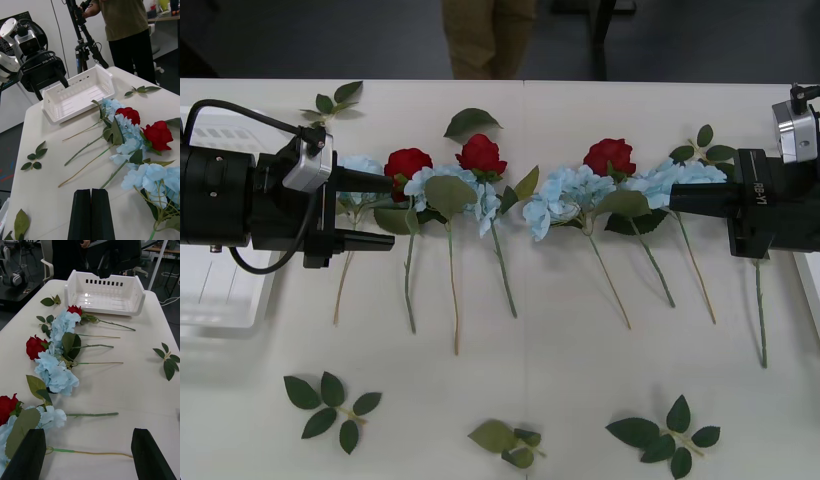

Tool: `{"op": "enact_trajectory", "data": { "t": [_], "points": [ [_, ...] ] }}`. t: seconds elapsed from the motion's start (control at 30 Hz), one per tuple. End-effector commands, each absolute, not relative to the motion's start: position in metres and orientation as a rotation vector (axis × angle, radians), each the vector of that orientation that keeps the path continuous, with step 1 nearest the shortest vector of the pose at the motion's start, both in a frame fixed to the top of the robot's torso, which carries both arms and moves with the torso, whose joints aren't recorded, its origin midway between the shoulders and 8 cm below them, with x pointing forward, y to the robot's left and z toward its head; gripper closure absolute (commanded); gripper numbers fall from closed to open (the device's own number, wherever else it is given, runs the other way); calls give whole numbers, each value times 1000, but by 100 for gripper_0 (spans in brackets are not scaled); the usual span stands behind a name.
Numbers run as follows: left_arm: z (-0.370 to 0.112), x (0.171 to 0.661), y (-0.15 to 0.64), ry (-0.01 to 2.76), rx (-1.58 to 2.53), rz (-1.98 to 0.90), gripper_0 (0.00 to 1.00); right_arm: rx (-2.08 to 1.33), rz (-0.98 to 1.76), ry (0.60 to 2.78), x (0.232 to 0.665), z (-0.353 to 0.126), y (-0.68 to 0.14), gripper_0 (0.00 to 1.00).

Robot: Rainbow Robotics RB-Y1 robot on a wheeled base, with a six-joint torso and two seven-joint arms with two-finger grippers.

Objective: Place the red flowers into the right box and the blue flowers into the left box. If a person shows an open palm, hand one flower to the person first, then continue sorting.

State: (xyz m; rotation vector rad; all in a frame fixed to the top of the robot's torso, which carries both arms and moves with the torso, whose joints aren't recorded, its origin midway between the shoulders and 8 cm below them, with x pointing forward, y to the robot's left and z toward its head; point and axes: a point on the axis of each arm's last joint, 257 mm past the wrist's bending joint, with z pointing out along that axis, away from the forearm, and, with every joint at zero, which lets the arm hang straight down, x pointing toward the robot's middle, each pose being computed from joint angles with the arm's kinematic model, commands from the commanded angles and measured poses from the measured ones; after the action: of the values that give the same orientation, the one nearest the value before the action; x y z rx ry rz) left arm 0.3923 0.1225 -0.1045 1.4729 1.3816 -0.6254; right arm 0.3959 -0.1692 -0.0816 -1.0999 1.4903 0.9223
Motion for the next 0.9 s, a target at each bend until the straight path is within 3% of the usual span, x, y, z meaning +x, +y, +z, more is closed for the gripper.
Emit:
{"op": "enact_trajectory", "data": {
  "t": [0.03,0.3,0.33,0.67,0.9],
  "points": [
    [-140,376,119,1489,1415,-750,34,-1061,936,1443,402,-62,-165,100],
    [-125,384,129,1474,1406,-761,34,-1061,936,1443,402,-62,-165,100],
    [-123,385,130,1501,1392,-772,34,-1008,997,1502,395,-94,-164,100],
    [-113,392,156,2238,847,-780,34,-1028,819,1598,417,-97,-202,100],
    [-133,391,191,2609,368,-566,34,-884,579,1952,452,-128,-286,100]
  ]
}}
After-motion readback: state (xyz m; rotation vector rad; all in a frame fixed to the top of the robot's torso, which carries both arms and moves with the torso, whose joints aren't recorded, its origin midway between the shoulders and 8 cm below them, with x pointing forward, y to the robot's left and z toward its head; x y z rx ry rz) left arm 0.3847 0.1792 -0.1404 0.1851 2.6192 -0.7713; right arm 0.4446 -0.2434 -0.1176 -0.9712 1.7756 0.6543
